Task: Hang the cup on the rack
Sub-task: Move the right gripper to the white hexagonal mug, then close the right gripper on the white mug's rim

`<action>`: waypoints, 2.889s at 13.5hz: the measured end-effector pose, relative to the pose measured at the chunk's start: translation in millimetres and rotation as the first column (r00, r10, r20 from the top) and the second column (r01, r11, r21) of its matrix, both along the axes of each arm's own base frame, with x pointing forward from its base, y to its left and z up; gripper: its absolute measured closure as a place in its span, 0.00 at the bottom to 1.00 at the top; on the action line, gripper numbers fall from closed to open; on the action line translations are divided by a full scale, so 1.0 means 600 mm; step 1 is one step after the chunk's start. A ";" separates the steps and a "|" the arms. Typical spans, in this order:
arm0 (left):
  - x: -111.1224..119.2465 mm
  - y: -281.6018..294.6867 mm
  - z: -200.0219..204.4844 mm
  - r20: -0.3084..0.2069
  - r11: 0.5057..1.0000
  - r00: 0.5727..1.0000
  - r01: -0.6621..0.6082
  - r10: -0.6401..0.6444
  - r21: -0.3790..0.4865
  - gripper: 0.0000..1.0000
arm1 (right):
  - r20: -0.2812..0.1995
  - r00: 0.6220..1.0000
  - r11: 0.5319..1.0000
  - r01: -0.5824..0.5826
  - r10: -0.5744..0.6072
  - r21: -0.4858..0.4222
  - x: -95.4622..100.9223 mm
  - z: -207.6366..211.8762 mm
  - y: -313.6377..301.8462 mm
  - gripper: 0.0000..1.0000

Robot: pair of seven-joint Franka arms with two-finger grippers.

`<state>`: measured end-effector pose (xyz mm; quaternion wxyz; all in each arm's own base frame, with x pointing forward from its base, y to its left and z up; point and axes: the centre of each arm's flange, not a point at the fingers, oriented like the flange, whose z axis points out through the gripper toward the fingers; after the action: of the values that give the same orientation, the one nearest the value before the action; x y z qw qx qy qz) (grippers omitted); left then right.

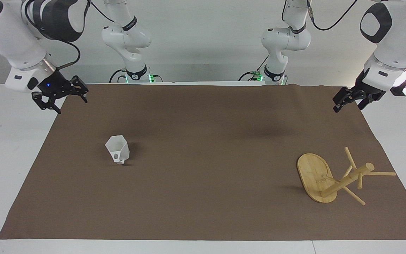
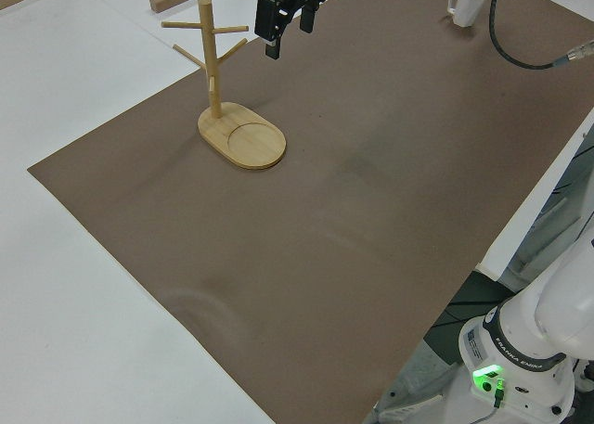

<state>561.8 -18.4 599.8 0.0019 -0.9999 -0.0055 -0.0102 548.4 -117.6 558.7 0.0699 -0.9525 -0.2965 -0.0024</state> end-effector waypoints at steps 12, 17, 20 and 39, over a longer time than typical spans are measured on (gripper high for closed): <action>0.000 0.000 0.000 -0.001 1.000 1.000 0.000 0.000 0.000 0.00 | 0.677 0.684 0.473 -0.707 0.271 0.525 0.010 -0.458 -0.209 0.00; 0.000 0.000 0.000 -0.001 1.000 1.000 0.000 0.000 0.000 0.00 | 0.768 0.621 0.317 -0.768 0.157 0.556 -0.007 -0.644 -0.155 0.00; 0.000 0.000 0.000 -0.001 1.000 1.000 0.000 0.000 0.000 0.00 | 0.790 0.593 0.281 -0.793 0.156 0.540 0.021 -0.635 -0.099 0.00; 0.000 0.000 0.000 -0.002 1.000 1.000 0.000 0.000 0.000 0.00 | 0.815 0.560 0.187 -0.826 0.150 0.532 0.045 -0.617 0.007 0.00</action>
<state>561.6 -18.2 599.7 0.0020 -0.9999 -0.0058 -0.0093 575.5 -113.1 188.5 0.4657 -0.5282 -0.5597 -0.4369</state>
